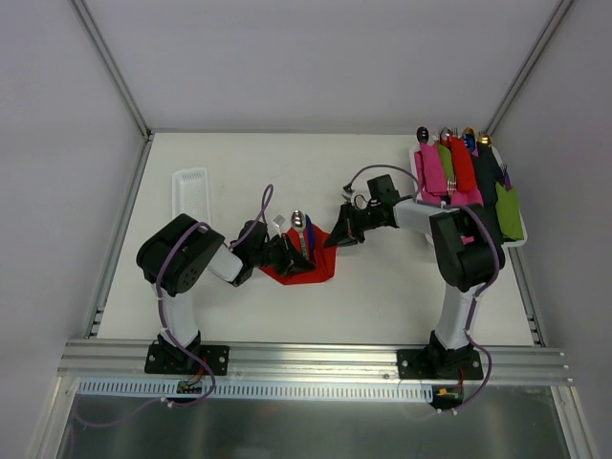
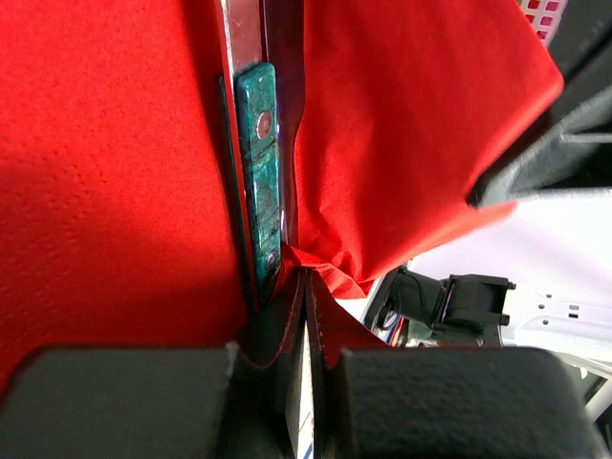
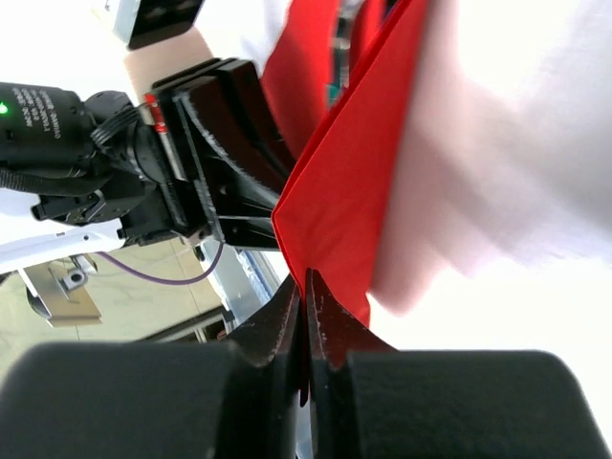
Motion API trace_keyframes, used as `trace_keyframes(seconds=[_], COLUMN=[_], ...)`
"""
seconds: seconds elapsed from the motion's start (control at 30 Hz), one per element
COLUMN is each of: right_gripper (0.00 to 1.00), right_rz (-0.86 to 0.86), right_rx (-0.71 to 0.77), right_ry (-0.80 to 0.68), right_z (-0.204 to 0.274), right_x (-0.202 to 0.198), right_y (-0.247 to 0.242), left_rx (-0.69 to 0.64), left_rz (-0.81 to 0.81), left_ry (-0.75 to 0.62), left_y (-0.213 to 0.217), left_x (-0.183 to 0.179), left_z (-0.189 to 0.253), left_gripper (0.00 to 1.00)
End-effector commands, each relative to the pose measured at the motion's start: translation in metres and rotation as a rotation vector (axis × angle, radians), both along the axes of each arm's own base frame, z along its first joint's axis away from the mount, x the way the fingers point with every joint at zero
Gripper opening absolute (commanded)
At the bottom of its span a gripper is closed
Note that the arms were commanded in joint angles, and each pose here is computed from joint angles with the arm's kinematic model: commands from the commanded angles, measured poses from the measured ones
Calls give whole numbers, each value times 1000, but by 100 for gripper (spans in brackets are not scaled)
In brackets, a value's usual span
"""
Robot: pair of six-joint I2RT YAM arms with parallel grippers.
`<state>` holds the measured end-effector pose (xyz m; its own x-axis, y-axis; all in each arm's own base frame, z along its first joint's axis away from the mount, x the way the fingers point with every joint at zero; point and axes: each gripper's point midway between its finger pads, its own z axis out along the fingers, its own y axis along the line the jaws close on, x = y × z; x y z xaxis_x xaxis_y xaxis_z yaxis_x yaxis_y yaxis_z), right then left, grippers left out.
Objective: Place the utensils on the paper napkin and roll it up
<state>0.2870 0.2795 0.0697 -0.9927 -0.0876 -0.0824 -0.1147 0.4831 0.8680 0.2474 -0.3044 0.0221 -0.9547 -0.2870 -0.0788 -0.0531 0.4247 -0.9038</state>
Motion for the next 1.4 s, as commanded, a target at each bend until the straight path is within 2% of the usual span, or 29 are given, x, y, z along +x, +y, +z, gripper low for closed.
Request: trace_keyframes(seconds=[0.0,0.27,0.67,0.93,1.2,1.37], right_gripper=[4,3,1,0,0,0], right_rz=[39,68,22,-14,-26,-26], right_rx=[42,21,38,127,106,97], right_ry=[-5,60,164,175,195,202], right_z=[22,7,-7,12,2,-5], right_x=[-4,-15,-7,2,1,2], right_y=[14,35,52,63,62,62], left_rx=[82,80,83,86,78,63], left_rz=[36,32,28,30,32,36], left_ry=[48,43,24,24,25,-6], left_y=[14,15,16,16,16,15], left_x=[-4,-5,-4,-4,-6,-2], left_z=[-28,-26,-19,-20,-18,-2], left_gripper=[0,0,0,0,0,0])
